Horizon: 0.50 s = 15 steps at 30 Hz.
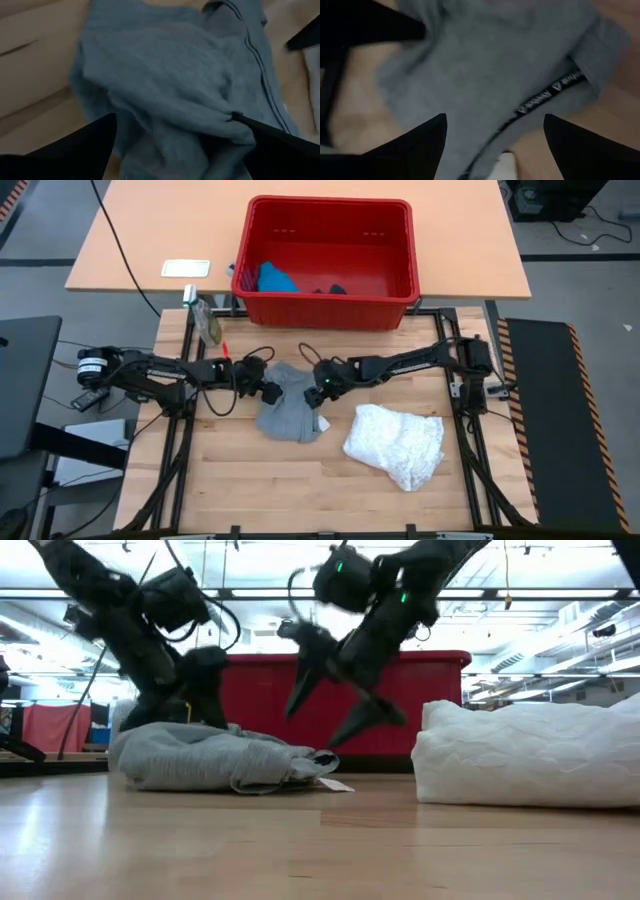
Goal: Fold laundry
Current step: Stack the gray shirt on top of the white dress
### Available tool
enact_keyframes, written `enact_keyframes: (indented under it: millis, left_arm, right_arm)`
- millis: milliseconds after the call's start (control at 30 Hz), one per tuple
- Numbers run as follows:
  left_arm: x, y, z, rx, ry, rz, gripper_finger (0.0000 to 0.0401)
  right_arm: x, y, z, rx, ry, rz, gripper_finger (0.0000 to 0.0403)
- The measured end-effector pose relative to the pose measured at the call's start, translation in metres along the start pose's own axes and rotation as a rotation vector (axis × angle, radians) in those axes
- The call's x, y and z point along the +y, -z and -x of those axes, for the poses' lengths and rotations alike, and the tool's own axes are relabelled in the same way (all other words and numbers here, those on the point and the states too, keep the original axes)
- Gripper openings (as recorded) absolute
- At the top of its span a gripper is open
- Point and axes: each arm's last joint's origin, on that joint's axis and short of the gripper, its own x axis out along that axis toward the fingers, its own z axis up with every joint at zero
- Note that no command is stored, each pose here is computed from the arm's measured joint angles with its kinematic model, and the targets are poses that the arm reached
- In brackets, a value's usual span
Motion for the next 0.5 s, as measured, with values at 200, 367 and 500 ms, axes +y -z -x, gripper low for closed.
enact_keyframes:
  millis: [200,367,500]
  left_arm:
    - [0.001,0.007,-0.021,0.011,0.134,0.000,0.0354]
    - [-0.004,0.016,-0.041,0.077,0.174,-0.034,0.0264]
    - [-0.008,0.026,-0.059,0.125,0.249,-0.074,0.0162]
  right_arm:
    - [-0.012,0.005,-0.042,0.005,-0.004,-0.077,0.0335]
    - [-0.010,0.004,-0.059,0.003,-0.114,-0.084,0.0333]
    - [-0.009,0.005,-0.064,0.014,-0.141,-0.072,0.0312]
